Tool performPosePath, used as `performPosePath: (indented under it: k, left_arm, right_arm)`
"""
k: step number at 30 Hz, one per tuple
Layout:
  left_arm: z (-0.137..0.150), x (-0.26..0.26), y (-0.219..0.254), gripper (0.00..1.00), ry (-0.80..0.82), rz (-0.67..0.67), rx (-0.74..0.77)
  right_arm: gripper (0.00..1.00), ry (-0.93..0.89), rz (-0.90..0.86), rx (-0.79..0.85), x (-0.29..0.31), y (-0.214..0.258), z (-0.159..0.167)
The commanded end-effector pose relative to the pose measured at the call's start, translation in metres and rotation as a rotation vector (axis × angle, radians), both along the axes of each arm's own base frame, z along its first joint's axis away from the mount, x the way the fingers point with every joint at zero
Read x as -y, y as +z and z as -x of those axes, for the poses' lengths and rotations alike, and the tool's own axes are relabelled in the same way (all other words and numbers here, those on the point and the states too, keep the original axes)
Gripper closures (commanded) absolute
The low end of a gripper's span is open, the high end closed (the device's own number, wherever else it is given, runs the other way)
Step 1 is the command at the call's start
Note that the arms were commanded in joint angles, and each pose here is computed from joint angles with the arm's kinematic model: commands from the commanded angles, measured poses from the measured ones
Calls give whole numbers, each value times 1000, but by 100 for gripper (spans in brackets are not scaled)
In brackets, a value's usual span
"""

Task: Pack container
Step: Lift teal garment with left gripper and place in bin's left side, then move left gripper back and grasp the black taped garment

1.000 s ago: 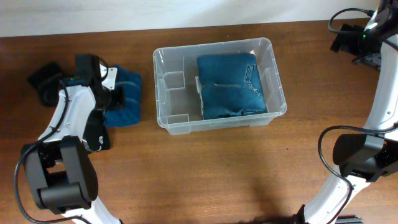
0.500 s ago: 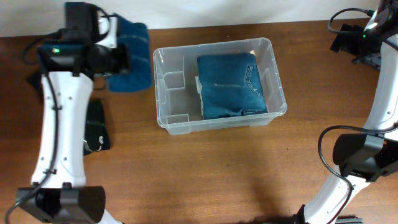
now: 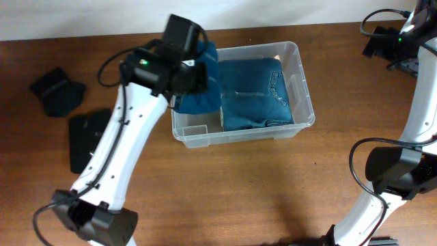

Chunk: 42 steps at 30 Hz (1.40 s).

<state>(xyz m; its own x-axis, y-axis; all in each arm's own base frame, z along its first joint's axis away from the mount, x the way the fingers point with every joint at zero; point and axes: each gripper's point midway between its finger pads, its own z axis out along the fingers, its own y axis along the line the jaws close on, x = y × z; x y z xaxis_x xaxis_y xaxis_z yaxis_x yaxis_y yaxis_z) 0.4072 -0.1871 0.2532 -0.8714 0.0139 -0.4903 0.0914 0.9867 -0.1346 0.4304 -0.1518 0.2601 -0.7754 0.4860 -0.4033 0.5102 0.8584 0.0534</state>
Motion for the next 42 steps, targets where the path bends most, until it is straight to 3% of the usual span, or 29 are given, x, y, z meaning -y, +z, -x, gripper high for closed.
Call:
performPosePath:
  k: [1, 6, 9, 11, 15, 19, 23, 35, 42]
  left_arm:
    - [-11, -5, -12, 99, 54, -51, 1]
    - [-16, -3, -33, 99, 55, -75, -38]
    - [-18, -2, -43, 40, 54, -86, -58]
    - [-19, -2, -48, 23, 53, -92, -69]
    - [-21, -1, -51, 5, -15, -125, -63]
    - [-25, -9, -38, 1, -70, -155, -37]
    - [-22, -42, -15, 1, -17, -166, -54]
    - [-5, -250, -1, 1, 448, -176, -176]
    - [15, -300, -23, 1, 519, -161, -266]
  right_arm:
    - [2, -16, 6, 8, 2, 3, 1]
    - [1, -16, 6, 8, 2, 3, 1]
    - [2, -16, 6, 8, 2, 3, 1]
    - [2, -16, 6, 8, 2, 3, 1]
    - [2, -16, 6, 8, 2, 3, 1]
    - [1, -16, 6, 8, 2, 3, 1]
    - [2, -16, 6, 8, 2, 3, 1]
    - [2, -16, 6, 8, 2, 3, 1]
    - [2, -16, 6, 8, 2, 3, 1]
